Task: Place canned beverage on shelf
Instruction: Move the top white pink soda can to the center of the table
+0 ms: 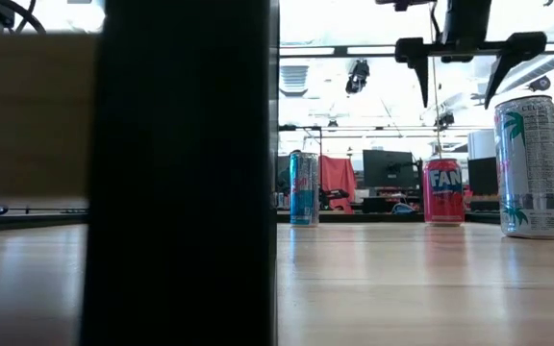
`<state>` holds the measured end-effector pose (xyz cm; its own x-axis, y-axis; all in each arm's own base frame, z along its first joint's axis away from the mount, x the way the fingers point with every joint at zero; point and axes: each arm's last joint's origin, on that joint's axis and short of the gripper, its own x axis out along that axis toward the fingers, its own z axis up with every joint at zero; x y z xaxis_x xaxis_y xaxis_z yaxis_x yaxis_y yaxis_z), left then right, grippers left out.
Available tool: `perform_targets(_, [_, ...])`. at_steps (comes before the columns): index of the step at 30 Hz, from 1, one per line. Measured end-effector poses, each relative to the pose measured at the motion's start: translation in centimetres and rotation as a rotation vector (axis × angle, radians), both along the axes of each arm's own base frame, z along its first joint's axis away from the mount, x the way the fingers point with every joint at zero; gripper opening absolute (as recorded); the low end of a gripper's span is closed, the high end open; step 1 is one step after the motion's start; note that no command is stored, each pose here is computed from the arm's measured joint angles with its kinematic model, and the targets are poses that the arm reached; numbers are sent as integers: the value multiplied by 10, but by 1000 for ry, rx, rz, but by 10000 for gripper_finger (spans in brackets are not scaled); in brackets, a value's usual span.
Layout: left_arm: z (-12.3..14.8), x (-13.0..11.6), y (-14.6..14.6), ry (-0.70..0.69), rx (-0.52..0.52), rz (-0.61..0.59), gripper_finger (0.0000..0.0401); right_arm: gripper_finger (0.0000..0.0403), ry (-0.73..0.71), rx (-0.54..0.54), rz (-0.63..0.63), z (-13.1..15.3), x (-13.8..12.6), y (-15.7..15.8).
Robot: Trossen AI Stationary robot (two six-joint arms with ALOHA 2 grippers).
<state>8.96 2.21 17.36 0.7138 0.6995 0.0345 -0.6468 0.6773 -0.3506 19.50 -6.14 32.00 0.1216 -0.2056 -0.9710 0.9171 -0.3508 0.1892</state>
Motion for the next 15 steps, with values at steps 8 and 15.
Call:
perform_targets(8, [0,0,0,0,0,0,294,382,22,29,-76,-7,6,-11])
perform_targets(15, [0,0,0,0,0,0,294,382,-2,223,-58,-9,3,-15])
